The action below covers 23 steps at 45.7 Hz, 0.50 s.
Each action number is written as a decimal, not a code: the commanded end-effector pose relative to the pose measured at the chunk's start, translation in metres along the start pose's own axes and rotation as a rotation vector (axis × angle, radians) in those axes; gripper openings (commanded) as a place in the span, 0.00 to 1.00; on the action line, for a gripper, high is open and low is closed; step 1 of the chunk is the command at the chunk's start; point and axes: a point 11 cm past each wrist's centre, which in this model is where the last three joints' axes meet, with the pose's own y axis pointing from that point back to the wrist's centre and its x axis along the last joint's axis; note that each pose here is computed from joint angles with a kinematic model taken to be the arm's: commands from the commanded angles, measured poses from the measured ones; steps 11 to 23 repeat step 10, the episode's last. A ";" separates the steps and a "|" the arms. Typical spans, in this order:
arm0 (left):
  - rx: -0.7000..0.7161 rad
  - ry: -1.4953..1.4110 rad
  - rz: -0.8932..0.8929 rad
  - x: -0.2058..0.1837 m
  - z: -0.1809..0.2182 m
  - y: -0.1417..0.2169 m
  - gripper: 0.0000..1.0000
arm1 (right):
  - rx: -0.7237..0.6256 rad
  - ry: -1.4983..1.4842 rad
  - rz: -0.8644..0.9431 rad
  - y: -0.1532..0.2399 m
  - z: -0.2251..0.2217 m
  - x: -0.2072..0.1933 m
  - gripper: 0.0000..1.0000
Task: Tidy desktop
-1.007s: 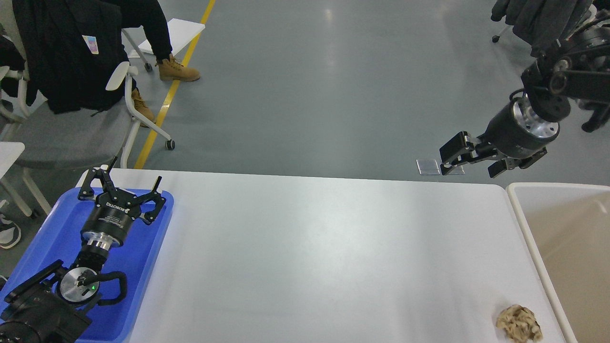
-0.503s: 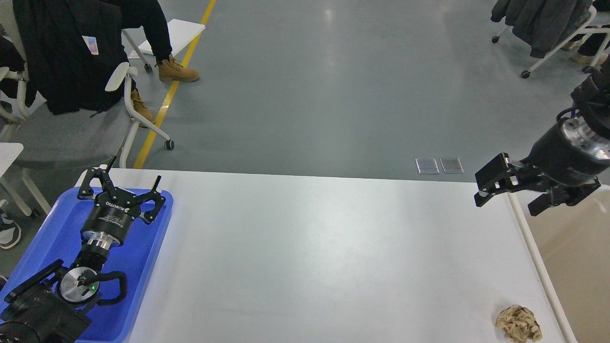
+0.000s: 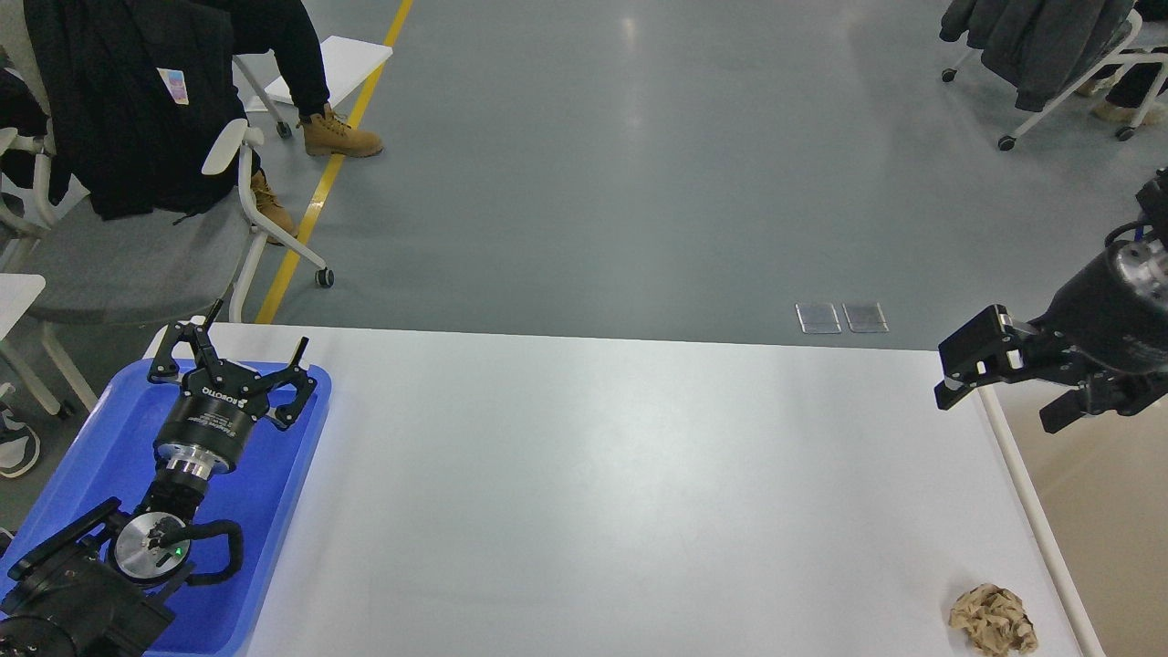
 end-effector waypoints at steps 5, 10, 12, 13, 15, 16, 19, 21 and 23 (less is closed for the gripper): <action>0.000 0.000 -0.001 0.000 0.000 0.000 0.99 | 0.011 -0.002 -0.002 0.000 -0.003 0.000 1.00; 0.001 0.000 0.000 0.000 0.000 0.000 0.99 | 0.009 0.001 -0.003 -0.001 -0.003 0.000 1.00; 0.001 0.000 0.000 0.000 0.000 0.000 0.99 | 0.009 0.001 -0.003 -0.001 -0.003 0.000 1.00; 0.001 0.000 0.000 0.000 0.000 0.000 0.99 | 0.009 0.001 -0.003 -0.001 -0.003 0.000 1.00; 0.001 0.000 0.000 0.000 0.000 0.000 0.99 | 0.009 0.001 -0.003 -0.001 -0.003 0.000 1.00; 0.001 0.000 0.000 0.000 0.000 0.000 0.99 | 0.009 0.001 -0.003 -0.001 -0.003 0.000 1.00; 0.001 0.000 0.000 0.000 0.000 0.000 0.99 | 0.009 0.001 -0.003 -0.001 -0.003 0.000 1.00; 0.001 0.000 0.000 0.000 0.000 0.000 0.99 | 0.009 0.001 -0.003 -0.001 -0.003 0.000 1.00; 0.001 0.000 0.000 0.000 0.000 0.000 0.99 | 0.009 0.001 -0.003 -0.001 -0.003 0.000 1.00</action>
